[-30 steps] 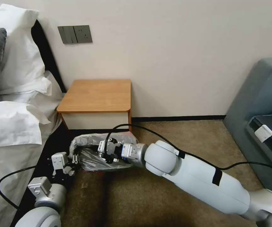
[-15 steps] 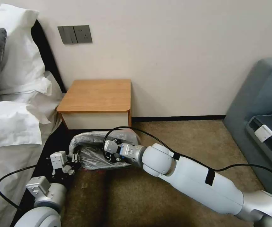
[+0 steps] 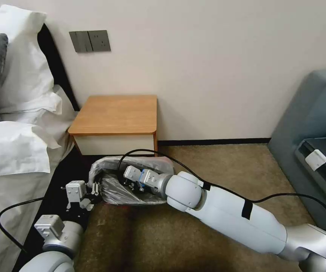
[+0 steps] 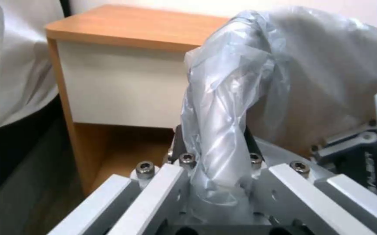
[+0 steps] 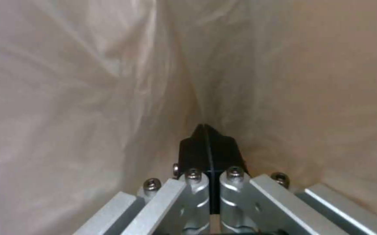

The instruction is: Pick up the garbage bag from the table and place it over the trash can.

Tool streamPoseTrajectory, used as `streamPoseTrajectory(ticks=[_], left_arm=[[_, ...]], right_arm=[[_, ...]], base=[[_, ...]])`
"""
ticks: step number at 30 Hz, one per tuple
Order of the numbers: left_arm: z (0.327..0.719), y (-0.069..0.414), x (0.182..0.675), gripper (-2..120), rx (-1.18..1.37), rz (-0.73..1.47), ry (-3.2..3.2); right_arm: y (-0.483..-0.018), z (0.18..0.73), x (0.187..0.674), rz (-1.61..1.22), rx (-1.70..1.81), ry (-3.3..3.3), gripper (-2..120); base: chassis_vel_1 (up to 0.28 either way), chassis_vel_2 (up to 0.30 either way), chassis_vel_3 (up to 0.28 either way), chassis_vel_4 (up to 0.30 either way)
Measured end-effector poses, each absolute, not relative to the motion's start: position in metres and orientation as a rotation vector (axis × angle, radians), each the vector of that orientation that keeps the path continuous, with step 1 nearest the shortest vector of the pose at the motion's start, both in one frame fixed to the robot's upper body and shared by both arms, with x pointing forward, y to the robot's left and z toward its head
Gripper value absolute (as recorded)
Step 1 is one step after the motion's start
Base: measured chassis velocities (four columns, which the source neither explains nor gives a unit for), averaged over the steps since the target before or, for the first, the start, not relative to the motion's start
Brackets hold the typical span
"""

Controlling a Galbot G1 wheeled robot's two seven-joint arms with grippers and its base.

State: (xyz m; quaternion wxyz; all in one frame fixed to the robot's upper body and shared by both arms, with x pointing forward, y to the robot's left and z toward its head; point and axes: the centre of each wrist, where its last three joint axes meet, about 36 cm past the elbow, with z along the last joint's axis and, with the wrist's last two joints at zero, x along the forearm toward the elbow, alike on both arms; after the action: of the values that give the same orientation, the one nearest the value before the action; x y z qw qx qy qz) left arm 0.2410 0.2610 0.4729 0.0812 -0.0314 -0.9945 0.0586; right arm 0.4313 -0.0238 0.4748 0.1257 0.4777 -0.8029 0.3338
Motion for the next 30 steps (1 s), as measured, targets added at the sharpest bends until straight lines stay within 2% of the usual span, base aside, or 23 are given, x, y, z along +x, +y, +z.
streamPoseTrajectory(ticks=[7, 17, 30], left_arm=[[0.471, 0.257, 0.240, 4, -0.115, 0.174, -2.968], [0.471, 0.255, 0.239, 4, -0.119, 0.186, -2.968], [0.466, 0.271, 0.246, 4, -0.045, 0.248, -2.951]], right_arm=[[-0.021, 0.466, 0.433, 1.123, 1.319, -2.326, 0], [-0.017, 0.462, 0.433, 1.141, 1.302, -2.311, 0], [-0.029, 0.495, 0.409, 0.899, 1.414, -2.451, 0]], base=[[0.000, 0.000, 0.000, 0.000], [0.000, 0.000, 0.000, 0.000], [0.000, 0.000, 0.000, 0.000]])
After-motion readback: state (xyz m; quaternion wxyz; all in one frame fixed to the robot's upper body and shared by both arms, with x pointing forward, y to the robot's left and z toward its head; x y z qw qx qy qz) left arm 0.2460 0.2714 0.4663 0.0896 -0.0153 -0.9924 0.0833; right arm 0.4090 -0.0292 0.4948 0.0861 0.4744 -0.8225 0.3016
